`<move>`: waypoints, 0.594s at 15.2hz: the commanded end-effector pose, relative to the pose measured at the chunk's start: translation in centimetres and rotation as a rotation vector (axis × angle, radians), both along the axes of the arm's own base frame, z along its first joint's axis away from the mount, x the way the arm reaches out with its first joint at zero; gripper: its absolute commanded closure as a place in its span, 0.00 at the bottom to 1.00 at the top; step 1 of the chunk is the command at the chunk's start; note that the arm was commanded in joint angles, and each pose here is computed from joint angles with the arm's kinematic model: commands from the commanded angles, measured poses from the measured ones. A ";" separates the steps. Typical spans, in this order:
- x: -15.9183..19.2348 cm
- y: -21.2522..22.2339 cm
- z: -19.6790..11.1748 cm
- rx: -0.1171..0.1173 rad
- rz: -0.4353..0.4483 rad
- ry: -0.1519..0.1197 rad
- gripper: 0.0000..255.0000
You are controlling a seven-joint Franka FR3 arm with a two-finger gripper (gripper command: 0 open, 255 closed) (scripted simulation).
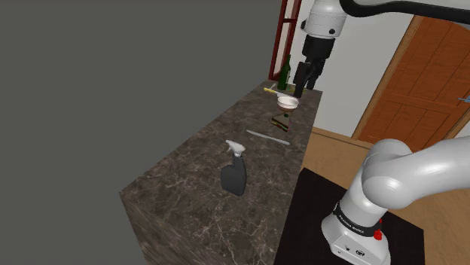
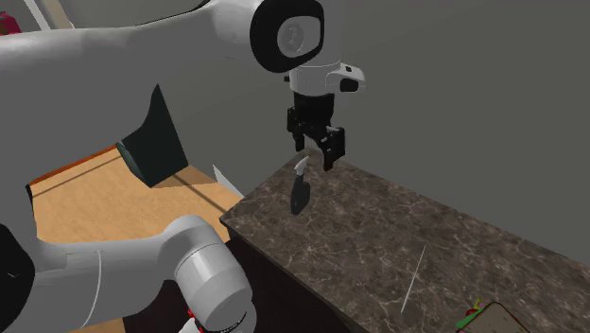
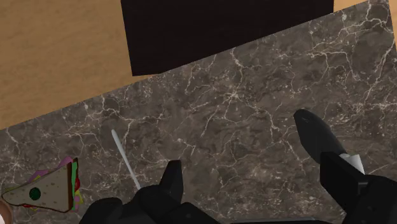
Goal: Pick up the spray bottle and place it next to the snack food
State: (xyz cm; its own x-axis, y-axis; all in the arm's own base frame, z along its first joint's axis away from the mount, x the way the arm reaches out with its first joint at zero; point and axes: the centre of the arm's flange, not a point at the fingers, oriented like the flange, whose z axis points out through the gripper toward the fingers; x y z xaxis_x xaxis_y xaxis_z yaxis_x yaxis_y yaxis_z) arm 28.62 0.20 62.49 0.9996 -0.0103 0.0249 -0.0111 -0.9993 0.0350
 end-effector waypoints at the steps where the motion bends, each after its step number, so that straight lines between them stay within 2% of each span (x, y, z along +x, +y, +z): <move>1: 0.0 0.0 0.0 0.000 0.000 0.000 0.00; 9: 3.4 6.1 -7.3 0.041 0.014 -0.011 0.00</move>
